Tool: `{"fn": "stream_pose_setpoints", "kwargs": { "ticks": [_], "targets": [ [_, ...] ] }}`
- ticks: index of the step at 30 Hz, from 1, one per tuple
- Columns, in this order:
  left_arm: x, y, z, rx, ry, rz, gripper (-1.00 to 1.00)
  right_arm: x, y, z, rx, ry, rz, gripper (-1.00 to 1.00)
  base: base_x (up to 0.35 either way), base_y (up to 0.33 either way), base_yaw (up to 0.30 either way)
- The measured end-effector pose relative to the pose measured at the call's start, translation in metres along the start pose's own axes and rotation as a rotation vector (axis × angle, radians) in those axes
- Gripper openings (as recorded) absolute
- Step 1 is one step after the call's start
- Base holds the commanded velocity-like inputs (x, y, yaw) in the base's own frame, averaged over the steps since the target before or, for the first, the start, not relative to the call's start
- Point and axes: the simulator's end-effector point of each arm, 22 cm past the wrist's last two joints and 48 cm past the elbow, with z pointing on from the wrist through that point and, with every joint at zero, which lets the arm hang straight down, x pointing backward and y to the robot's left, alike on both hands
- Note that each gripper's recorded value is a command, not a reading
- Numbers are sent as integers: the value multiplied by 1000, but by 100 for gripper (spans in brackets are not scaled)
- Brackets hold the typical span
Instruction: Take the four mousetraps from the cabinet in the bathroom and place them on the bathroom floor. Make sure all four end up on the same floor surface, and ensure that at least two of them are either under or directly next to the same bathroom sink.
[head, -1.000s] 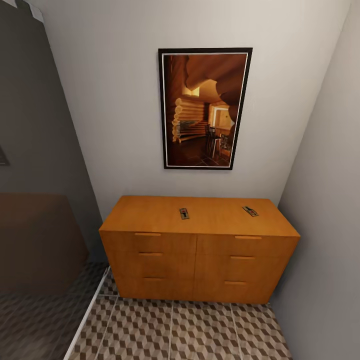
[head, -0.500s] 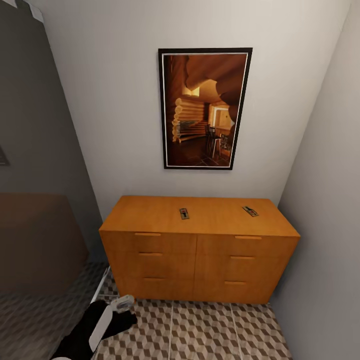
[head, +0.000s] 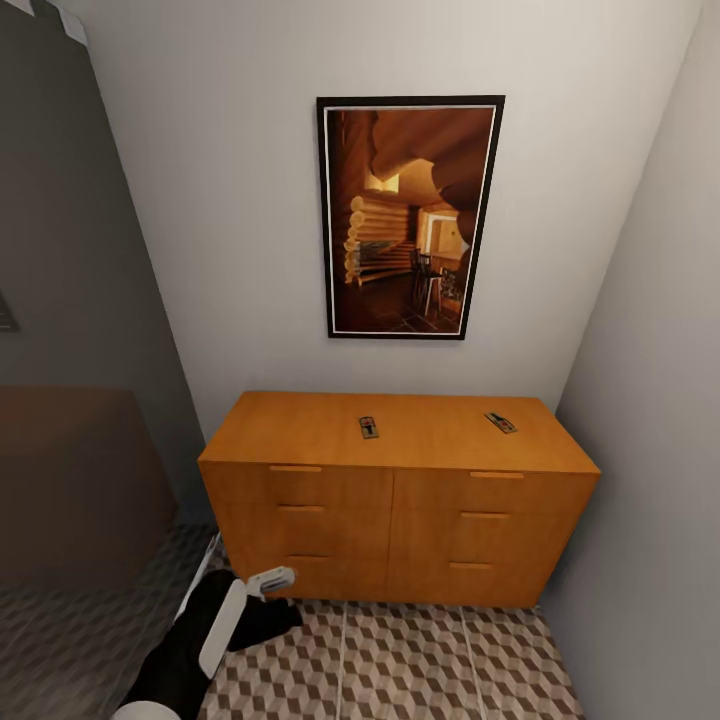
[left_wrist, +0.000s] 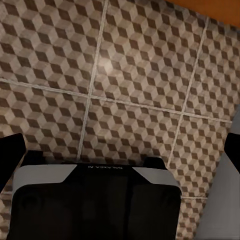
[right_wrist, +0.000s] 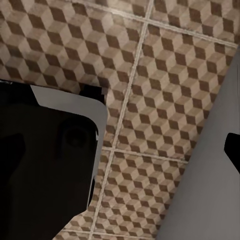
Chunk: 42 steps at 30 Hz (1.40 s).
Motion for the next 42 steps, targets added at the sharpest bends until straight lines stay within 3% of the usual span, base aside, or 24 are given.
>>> {"fn": "stream_pose_setpoints", "kwargs": {
  "ticks": [7, 18, 20, 22, 30, 36, 42],
  "targets": [
    [-6, -24, -4, 35, -1, 10, 100, -5, -2, 0, 3, -24, -1, 100, 0, 0, 0],
    [-97, -82, -50, 107, -141, 56, 100, -5, -3, 0, 5, -28, -1, 100, 0, 0, 0],
    [-117, -94, -64, 118, -175, 75, 100, -6, -3, 0, 5, -28, -1, 100, 0, 0, 0],
    [-151, -115, -89, 139, -234, 106, 100, -6, -3, 0, 5, -29, -1, 100, 0, 0, 0],
    [-206, -149, -139, 196, -332, 130, 100, -5, -3, 0, 5, -28, 0, 100, 0, 0, 0],
    [-239, -170, -174, 226, -389, 146, 100, -6, -3, 0, 5, -28, 1, 100, 0, 0, 0],
    [-263, -189, -201, 254, -404, 160, 100, -5, -3, 0, 6, -28, 1, 100, 0, 0, 0]
  ]
}}
